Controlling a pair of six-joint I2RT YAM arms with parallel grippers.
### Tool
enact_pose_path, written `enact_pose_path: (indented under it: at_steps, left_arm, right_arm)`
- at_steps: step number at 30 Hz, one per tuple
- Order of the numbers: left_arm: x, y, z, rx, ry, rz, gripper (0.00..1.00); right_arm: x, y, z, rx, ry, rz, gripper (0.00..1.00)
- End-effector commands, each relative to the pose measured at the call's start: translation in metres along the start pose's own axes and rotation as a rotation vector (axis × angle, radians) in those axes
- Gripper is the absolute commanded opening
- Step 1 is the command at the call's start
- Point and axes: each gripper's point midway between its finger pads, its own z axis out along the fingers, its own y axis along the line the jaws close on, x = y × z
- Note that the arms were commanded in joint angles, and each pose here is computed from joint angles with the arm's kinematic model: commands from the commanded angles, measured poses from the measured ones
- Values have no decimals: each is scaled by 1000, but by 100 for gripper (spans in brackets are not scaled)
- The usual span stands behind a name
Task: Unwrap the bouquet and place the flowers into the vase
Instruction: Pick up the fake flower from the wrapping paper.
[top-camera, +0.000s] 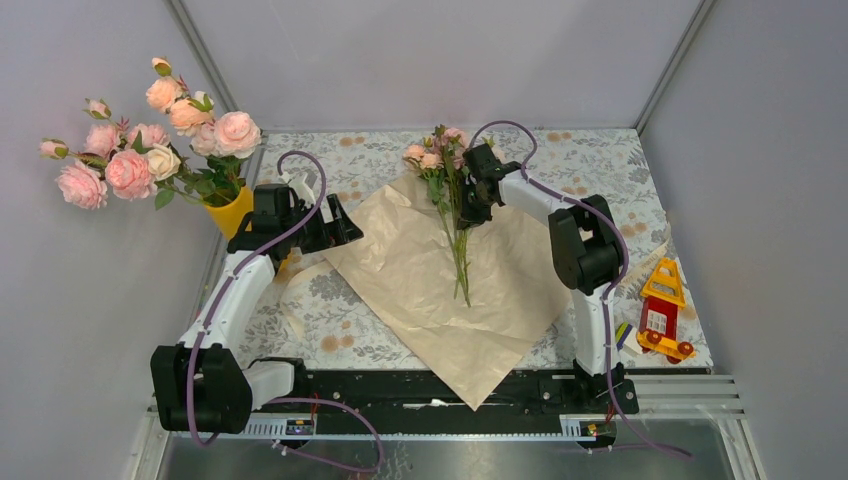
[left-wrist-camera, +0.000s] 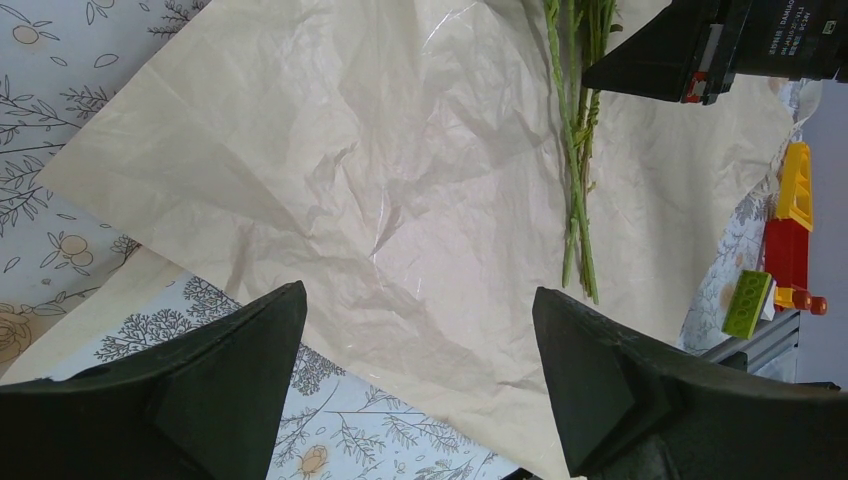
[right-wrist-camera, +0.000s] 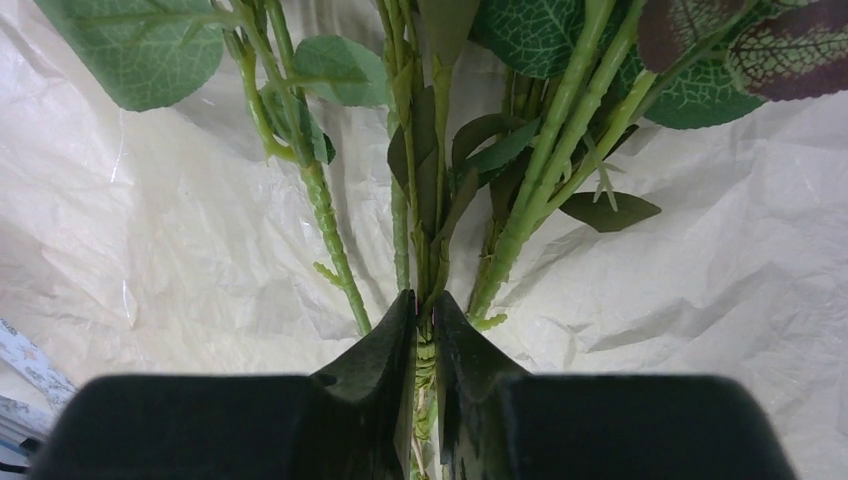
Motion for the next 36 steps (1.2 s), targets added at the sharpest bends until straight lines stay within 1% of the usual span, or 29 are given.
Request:
enact_pose_path:
  at_steps: [1,3,8,12,16,20,25,27,31,36]
  left_arm:
    - [-13,-9,-1,49,-51,25,89]
    - [-13,-9,-1,52,-51,26,89]
    - [-14,-13,-3,68,-58,33,89]
    - [-15,-17,-4,91,-69,41,89]
    - [-19,-29,-10,151,-105,66,89]
    - [-25,-44,-20,214,-158,109,89]
    - [-25,-60,-30,271,-179,154,89]
    - [-29,-78,-40,325,-205,172,89]
    - [-41,-131,-66,462,-282,226,90]
    - [-47,-220,-115,758,-374,285,90]
  right_arm:
    - [-20,21,-31,-58,-90,-69,0]
    - [-24,23,-40,-69,-127,-91,0]
    - [-35,27,-79,-85,-256,-148,0]
    - [-38,25,-107,-72,-325,-209,0]
    - [-35,24,-131,-81,-390,-258,0]
    - [-36,27,-162,-104,-488,-279,0]
    - [-34,34,-207,-136,-579,-309,0]
    - [-28,43,-223,-186,-593,-327,0]
    - [-5,69,-255,-323,-605,-382,0]
    - [39,117,-295,-580,-562,-473,0]
